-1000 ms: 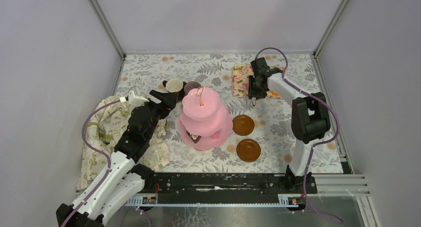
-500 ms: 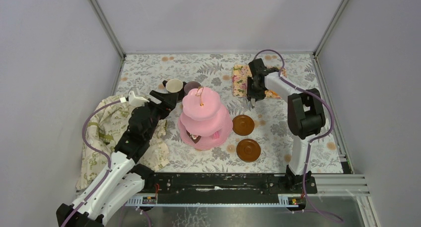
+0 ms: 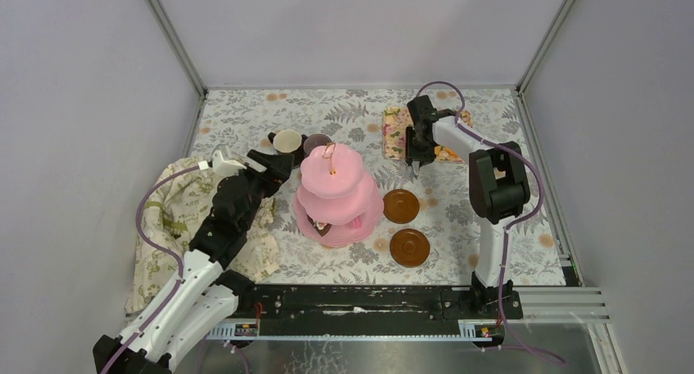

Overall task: Serve the afternoon tea
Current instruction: Pick up the desert from the tray.

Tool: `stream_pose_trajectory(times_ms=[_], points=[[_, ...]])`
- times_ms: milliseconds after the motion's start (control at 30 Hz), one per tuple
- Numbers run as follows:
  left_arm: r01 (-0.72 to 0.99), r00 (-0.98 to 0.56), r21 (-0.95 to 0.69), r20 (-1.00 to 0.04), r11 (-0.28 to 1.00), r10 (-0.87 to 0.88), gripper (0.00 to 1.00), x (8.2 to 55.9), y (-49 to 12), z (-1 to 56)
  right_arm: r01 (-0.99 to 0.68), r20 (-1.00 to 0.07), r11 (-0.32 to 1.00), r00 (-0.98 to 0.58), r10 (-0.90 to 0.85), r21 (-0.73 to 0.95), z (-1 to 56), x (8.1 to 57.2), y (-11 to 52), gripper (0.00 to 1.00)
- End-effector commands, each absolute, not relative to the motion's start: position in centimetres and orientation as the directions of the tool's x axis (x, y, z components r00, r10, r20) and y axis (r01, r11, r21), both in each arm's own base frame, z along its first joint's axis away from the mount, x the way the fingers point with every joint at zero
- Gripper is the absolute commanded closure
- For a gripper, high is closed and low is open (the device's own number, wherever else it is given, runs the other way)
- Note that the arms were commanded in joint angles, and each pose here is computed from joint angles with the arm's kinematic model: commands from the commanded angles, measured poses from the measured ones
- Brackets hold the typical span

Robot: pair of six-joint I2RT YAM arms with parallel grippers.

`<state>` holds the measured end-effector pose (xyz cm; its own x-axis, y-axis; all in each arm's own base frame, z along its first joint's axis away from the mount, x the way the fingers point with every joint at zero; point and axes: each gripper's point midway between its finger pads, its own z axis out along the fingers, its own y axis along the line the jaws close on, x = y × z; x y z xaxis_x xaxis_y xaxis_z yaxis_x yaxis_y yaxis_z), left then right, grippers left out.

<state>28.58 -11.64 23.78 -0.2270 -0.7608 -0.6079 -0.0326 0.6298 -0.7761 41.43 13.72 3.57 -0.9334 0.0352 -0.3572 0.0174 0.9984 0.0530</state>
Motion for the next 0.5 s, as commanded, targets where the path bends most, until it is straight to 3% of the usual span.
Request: stream_pose_trajectory(times_ms=[0,200,467], points=[[-0.008,-0.214,-0.789,-0.598,0.614,-0.772,0.13,28.62,-11.85,24.38,0.015,-0.385,1.0,-0.923,0.024,0.026,4.52,42.79,13.18,0.57],[-0.01,-0.216,-0.791,-0.595,0.611,-0.774,0.13,28.66,-11.87,24.22,0.014,-0.376,1.0,-0.927,0.019,0.016,4.24,42.84,13.06,0.6],[-0.007,-0.217,-0.794,-0.593,0.609,-0.776,0.13,28.62,-11.92,24.28,0.009,-0.376,1.0,-0.926,0.019,0.028,4.54,42.56,13.22,0.75]])
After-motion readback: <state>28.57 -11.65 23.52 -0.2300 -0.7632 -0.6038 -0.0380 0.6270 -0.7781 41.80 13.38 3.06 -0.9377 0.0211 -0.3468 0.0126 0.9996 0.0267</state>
